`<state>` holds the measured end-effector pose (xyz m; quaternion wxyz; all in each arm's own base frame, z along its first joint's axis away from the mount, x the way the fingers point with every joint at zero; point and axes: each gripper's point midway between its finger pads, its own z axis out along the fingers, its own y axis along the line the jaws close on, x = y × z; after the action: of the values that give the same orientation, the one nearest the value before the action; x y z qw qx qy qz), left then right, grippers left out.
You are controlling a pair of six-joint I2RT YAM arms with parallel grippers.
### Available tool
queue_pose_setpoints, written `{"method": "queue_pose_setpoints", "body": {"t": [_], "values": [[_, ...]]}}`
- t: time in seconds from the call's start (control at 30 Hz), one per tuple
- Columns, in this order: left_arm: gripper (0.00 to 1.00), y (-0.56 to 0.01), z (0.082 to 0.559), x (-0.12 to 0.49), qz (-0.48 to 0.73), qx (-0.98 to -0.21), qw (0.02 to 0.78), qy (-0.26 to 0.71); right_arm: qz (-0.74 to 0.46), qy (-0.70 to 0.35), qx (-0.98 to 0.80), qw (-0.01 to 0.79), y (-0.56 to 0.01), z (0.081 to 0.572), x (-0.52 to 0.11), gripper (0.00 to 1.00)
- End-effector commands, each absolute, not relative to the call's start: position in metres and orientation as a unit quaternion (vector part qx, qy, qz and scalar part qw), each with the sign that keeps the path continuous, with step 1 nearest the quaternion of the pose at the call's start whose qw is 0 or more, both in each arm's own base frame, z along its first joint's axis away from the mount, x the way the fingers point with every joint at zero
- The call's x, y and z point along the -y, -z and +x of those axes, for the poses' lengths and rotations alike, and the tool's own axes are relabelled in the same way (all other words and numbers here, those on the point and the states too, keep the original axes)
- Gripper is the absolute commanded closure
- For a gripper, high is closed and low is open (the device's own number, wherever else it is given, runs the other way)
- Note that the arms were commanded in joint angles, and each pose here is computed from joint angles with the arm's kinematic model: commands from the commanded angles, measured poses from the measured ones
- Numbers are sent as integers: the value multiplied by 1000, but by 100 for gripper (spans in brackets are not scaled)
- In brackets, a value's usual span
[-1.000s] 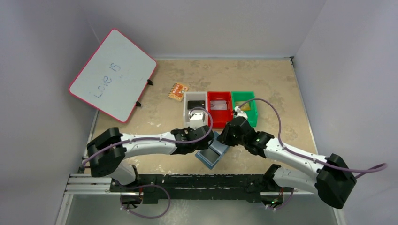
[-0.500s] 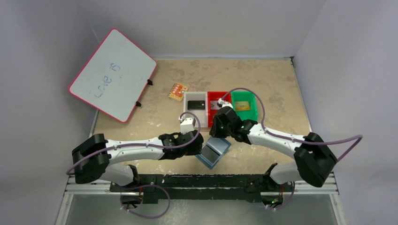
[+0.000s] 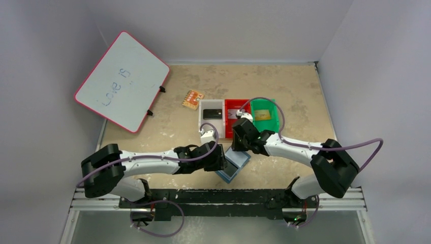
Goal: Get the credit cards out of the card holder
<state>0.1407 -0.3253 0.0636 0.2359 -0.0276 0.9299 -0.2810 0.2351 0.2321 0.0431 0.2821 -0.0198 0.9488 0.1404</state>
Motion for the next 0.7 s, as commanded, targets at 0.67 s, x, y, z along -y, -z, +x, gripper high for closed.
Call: {"method": "queue_pose_setpoints", "body": {"t": [0.67], "values": [[42, -62, 163, 307, -105, -921, 282, 249, 63, -148, -957, 242, -12, 186, -193, 73]]}}
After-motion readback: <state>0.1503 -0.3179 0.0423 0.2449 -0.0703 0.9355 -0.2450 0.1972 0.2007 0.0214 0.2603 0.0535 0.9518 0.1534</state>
